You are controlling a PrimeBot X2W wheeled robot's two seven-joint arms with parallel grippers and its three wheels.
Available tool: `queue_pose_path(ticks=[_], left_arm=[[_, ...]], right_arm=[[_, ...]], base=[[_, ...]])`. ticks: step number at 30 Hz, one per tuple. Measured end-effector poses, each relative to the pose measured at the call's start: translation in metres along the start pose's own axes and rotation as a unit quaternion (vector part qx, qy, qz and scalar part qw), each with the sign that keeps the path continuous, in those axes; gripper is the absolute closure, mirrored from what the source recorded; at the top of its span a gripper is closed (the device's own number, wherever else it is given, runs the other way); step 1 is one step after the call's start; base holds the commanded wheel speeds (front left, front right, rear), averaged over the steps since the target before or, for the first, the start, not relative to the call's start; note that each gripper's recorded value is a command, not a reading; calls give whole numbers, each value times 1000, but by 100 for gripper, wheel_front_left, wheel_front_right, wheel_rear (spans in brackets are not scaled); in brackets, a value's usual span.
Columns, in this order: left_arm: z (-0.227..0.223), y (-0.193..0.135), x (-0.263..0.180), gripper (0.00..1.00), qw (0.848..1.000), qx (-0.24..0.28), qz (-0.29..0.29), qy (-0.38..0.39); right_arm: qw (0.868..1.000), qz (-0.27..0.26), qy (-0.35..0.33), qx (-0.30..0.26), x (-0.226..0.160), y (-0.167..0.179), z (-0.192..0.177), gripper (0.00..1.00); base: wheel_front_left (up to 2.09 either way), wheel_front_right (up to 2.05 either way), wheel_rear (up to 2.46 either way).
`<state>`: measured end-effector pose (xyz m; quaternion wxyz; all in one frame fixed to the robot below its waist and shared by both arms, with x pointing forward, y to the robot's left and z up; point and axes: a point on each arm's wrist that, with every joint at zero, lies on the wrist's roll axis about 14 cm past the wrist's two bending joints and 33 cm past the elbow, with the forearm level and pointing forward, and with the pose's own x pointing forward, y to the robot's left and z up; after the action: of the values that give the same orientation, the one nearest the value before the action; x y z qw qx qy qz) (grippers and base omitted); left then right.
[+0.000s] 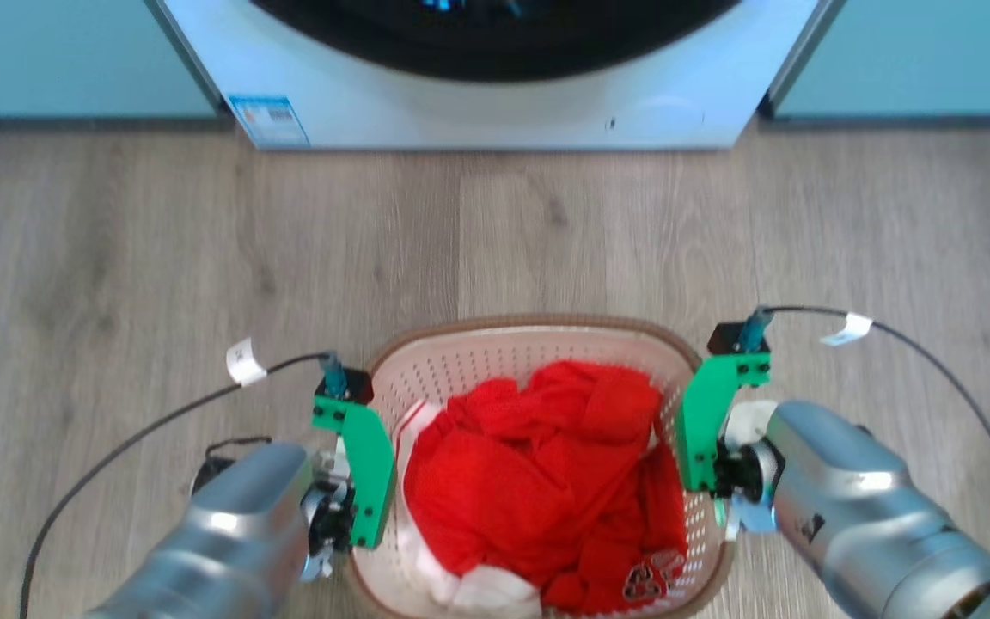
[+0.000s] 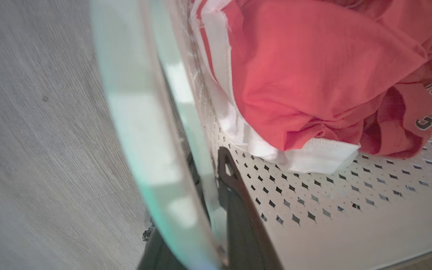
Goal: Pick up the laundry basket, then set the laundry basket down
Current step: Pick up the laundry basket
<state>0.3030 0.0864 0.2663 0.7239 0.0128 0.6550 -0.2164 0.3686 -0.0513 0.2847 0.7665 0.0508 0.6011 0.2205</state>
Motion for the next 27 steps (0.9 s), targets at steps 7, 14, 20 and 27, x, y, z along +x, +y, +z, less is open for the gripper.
queue_pose_path(ticks=[7,14,20,27], left_arm=[[-22,-4,-23,100,1000,-10,6,-6],[-30,-6,-45,100,1000,-3,14,-18],[-26,-7,-61,100,999,6,20,-38],[-27,-6,-67,100,999,6,26,-40]], right_arm=[[999,5,-11,-37,-28,24,-9,100],[998,2,-26,-57,-51,40,-18,100],[996,-1,-47,-75,-65,49,-13,100],[995,2,-55,-86,-72,56,-11,100]], base=[[0,0,0],[0,0,0],[0,0,0],[0,0,0]])
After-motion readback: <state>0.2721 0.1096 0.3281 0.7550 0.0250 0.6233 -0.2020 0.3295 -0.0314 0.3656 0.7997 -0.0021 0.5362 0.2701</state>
